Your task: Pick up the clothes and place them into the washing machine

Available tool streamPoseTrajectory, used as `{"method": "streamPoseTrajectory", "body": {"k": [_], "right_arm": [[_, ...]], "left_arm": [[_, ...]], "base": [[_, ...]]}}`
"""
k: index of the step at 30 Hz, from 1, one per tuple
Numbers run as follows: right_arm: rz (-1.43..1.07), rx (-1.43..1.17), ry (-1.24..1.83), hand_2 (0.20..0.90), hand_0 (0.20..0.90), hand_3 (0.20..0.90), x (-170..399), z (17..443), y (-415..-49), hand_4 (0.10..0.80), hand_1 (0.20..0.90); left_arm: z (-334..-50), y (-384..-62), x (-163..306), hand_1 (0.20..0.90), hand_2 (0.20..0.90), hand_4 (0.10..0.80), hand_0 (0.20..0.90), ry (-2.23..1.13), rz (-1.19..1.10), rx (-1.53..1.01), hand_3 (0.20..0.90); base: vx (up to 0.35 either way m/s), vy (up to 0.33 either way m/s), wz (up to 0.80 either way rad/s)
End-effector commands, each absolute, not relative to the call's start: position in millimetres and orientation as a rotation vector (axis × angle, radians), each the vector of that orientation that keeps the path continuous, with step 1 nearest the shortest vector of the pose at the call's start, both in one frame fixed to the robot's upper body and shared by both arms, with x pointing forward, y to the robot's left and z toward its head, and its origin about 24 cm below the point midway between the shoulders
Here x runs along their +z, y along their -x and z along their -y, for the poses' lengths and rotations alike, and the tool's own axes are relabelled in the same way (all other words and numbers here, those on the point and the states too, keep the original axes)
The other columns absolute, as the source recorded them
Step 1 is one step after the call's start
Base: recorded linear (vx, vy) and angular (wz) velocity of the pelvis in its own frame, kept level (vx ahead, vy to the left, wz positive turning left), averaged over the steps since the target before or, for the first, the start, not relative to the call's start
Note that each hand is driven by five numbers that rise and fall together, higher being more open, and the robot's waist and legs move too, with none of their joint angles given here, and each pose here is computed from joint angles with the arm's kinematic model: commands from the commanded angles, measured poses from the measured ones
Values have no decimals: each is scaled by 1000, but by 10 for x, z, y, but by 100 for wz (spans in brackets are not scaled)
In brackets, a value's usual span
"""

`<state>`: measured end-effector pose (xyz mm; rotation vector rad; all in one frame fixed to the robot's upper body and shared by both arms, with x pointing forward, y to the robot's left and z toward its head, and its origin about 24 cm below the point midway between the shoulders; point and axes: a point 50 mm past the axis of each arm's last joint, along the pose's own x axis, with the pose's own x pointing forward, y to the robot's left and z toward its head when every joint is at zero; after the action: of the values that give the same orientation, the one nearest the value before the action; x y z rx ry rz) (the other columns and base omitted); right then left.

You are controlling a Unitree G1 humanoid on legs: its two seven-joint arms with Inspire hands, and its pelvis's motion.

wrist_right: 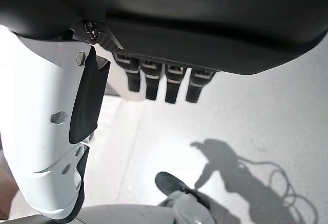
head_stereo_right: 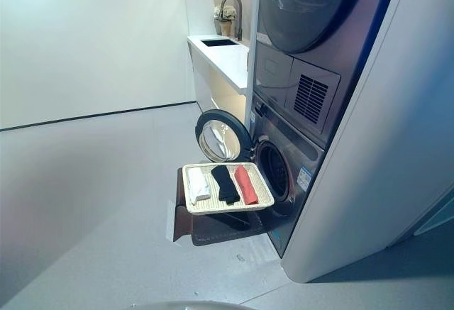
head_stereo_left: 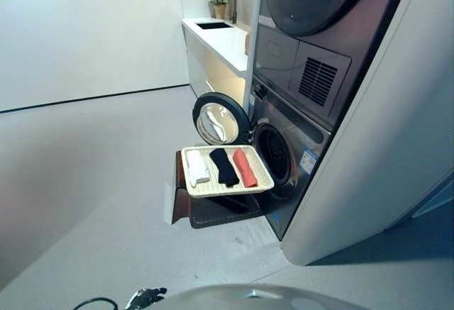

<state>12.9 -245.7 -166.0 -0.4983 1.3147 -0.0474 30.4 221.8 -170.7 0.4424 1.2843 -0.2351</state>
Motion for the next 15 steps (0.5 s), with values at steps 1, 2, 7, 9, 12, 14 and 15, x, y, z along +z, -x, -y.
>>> {"method": "streamPoseTrajectory", "body": {"k": [1, 2, 7, 9, 12, 14, 15], "right_arm": [[-1227, -13, 504, 900, 900, 900, -1651, 2400, -498, 800, 900], [-1225, -14, 503, 900, 900, 900, -1651, 2399, -504, 800, 900], [-1231, -12, 501, 900, 900, 900, -1653, 2400, -488, 800, 900], [-1235, -12, 503, 900, 900, 900, -1653, 2405, -481, 800, 900], [-1235, -15, 502, 900, 900, 900, -1653, 2407, -479, 800, 900], [-1236, -17, 502, 900, 900, 900, -1653, 2411, -478, 800, 900], [-1238, -19, 498, 900, 900, 900, -1655, 2404, -472, 800, 900]], "left_arm": [[-2076, -679, -1691, 900, 900, 800, 900, -403, -1182, -224, 900], [-2080, -683, -1690, 900, 900, 800, 900, -403, -1182, -222, 900], [-2077, -648, -1699, 900, 900, 800, 900, -404, -1198, -224, 900], [-2065, -634, -1704, 900, 900, 800, 900, -391, -1204, -223, 900], [-2064, -645, -1701, 900, 900, 800, 900, -371, -1197, -205, 900], [-2065, -651, -1700, 900, 900, 800, 900, -368, -1197, -201, 900], [-2071, -646, -1700, 900, 900, 800, 900, -366, -1199, -195, 900]], "base": [[0, 0, 0], [0, 0, 0], [0, 0, 0], [0, 0, 0], [0, 0, 0], [0, 0, 0], [0, 0, 0]]}}
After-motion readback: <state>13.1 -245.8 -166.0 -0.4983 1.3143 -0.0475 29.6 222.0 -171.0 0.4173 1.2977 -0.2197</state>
